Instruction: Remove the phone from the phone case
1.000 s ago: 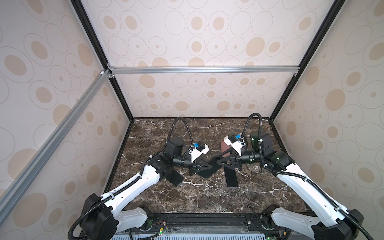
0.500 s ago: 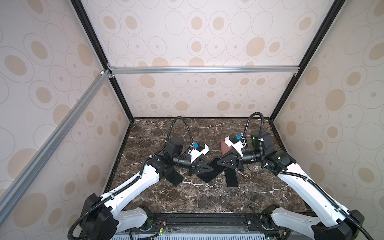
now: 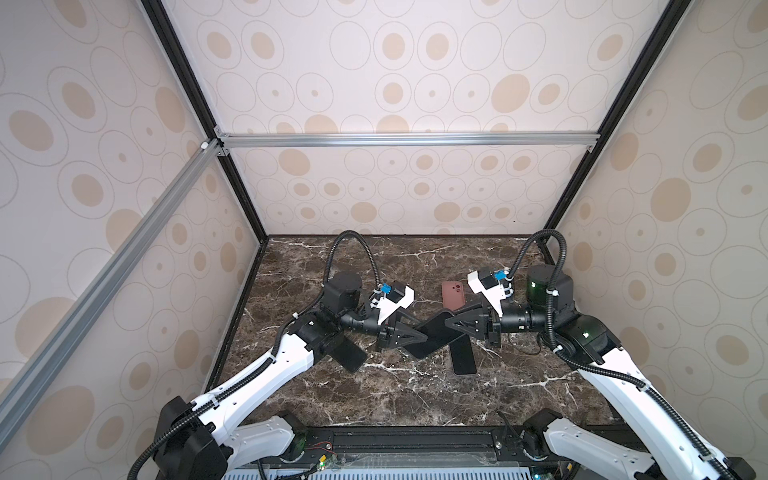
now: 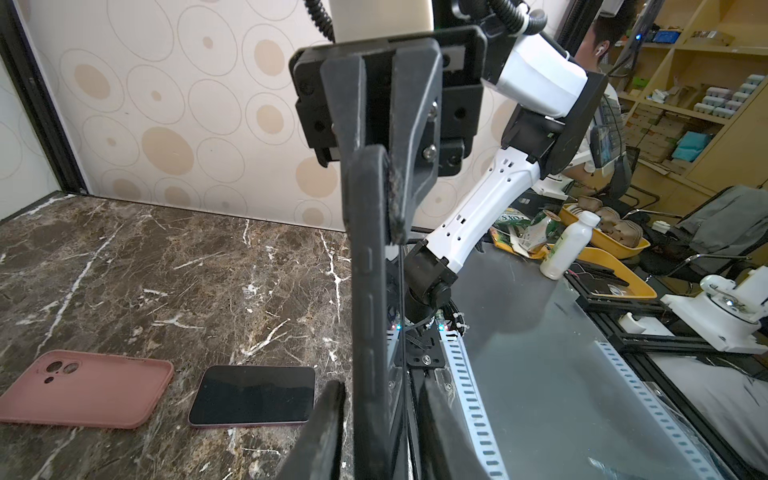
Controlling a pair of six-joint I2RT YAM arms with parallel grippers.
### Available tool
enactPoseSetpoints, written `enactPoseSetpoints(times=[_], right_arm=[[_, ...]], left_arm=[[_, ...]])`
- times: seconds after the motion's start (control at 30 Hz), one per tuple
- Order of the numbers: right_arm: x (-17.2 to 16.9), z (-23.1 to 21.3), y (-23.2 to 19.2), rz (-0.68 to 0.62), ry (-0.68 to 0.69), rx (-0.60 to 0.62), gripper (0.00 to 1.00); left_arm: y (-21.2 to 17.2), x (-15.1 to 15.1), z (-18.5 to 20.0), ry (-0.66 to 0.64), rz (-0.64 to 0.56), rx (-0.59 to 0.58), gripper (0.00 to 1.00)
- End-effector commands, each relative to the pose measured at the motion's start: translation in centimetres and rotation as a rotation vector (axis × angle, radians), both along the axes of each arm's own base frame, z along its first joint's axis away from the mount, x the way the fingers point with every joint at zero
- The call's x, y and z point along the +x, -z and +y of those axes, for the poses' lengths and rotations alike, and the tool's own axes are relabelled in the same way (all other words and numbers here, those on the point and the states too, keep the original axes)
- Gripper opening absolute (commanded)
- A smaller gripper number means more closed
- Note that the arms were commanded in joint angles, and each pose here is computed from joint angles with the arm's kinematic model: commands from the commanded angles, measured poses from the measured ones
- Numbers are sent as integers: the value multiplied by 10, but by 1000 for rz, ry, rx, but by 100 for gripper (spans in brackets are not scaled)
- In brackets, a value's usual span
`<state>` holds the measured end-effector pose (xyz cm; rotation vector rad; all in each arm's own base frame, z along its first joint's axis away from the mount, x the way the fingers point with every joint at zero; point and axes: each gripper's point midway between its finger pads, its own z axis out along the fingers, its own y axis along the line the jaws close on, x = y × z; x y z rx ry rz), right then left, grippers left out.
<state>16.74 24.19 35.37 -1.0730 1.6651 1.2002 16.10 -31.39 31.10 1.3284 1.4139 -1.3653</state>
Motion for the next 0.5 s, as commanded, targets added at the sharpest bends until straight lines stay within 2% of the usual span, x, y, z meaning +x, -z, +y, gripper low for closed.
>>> enactPoseSetpoints(times=[0.0, 0.17, 0.3, 0.4, 0.47], right_arm=[[-6, -6, -31, -92, 27, 56, 0], [-11, -13, -44, -143, 65, 89, 0], [-13, -15, -47, -148, 74, 94, 0], [-12, -16, -44, -149, 86, 90, 0], [-11, -17, -42, -149, 90, 83, 0]], left_arm=[[-10, -9, 3, 28, -47, -31, 29], [-11, -11, 4, 32, -49, -36, 28], [-13, -11, 4, 34, -53, -42, 22], [-14, -11, 4, 36, -52, -44, 12], [-15, -12, 4, 36, -57, -48, 1]])
